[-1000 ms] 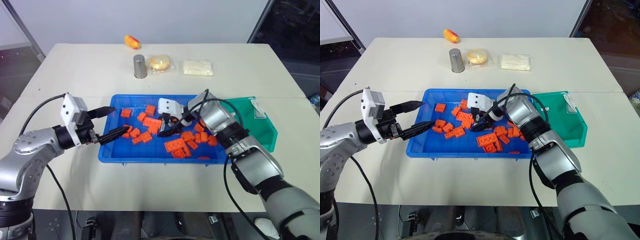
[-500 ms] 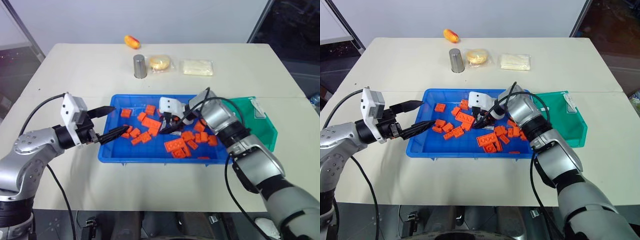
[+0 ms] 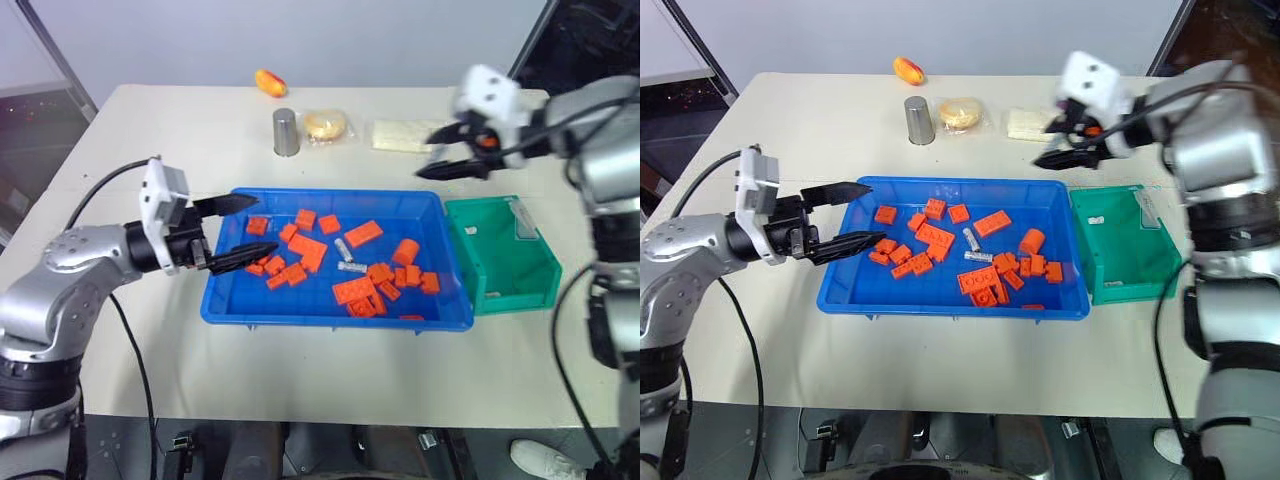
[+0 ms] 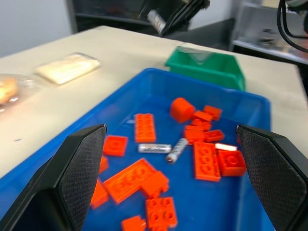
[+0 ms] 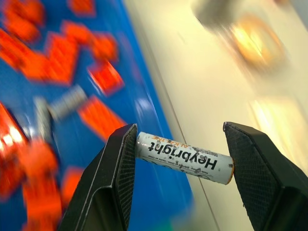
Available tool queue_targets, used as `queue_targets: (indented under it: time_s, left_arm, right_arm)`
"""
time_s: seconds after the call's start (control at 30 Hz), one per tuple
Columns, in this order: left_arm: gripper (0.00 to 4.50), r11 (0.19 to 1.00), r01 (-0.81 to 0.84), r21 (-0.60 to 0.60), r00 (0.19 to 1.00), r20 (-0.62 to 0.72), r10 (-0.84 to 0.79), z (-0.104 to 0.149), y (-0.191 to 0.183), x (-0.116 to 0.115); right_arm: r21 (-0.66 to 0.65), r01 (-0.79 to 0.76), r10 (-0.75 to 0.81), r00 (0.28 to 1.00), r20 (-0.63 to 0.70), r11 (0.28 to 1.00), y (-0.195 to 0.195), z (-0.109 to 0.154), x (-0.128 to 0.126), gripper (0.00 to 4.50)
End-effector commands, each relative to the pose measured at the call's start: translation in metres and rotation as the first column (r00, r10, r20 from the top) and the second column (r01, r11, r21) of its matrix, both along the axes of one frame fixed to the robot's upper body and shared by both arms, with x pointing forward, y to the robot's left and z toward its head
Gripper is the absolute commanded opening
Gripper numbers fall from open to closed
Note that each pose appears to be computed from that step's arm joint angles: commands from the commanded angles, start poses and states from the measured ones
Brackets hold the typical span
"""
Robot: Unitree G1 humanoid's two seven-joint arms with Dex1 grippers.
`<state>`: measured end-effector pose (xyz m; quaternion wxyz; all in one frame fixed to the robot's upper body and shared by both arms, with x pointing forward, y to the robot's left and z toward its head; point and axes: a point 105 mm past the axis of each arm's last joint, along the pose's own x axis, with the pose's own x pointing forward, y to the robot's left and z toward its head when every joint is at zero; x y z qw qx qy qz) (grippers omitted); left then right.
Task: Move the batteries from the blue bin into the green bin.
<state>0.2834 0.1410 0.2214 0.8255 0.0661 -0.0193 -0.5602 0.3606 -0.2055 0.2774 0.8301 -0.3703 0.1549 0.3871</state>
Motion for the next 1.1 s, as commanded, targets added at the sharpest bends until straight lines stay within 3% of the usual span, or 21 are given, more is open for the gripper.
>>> queue_targets:
  time_s: [0.03,0.2,0.5,0.63,0.67,0.9,1.1]
  left_arm:
    - [4.5,0.998,0.055,0.016,0.998,0.014,-0.055,0.002,-0.007,0.003]
    - [4.5,0.997,0.073,0.026,0.997,0.008,-0.073,0.001,-0.009,0.011]
    - [4.5,0.998,0.057,0.019,0.998,0.01,-0.057,0.003,-0.007,0.018]
    - [4.5,0.999,0.039,0.021,0.999,0.013,-0.04,0.005,-0.002,0.018]
    - [4.5,0.999,0.035,0.023,0.999,0.013,-0.035,0.005,-0.001,0.018]
    - [4.5,1.0,0.013,0.025,1.0,0.013,-0.013,0.004,0.003,0.017]
    - [4.5,0.999,-0.041,0.019,0.999,0.019,0.041,0.004,0.01,0.02]
  right_arm:
    - [-0.014,0.078,-0.078,0.997,0.005,0.997,-0.027,0.006,-0.026,2.23]
    - [-0.036,0.169,-0.171,0.984,-0.04,0.985,-0.051,-0.012,-0.046,2.23]
    - [-0.004,0.293,-0.293,0.956,-0.024,0.956,-0.077,-0.034,-0.04,2.23]
    - [-0.012,0.303,-0.303,0.952,-0.032,0.953,-0.082,-0.039,-0.041,4.2]
    - [-0.01,0.309,-0.309,0.951,-0.027,0.951,-0.083,-0.038,-0.04,4.46]
    - [0.012,0.286,-0.286,0.957,0.042,0.958,-0.071,-0.019,-0.03,4.46]
    - [0.142,0.116,-0.129,0.988,0.085,0.983,-0.014,0.006,-0.018,4.46]
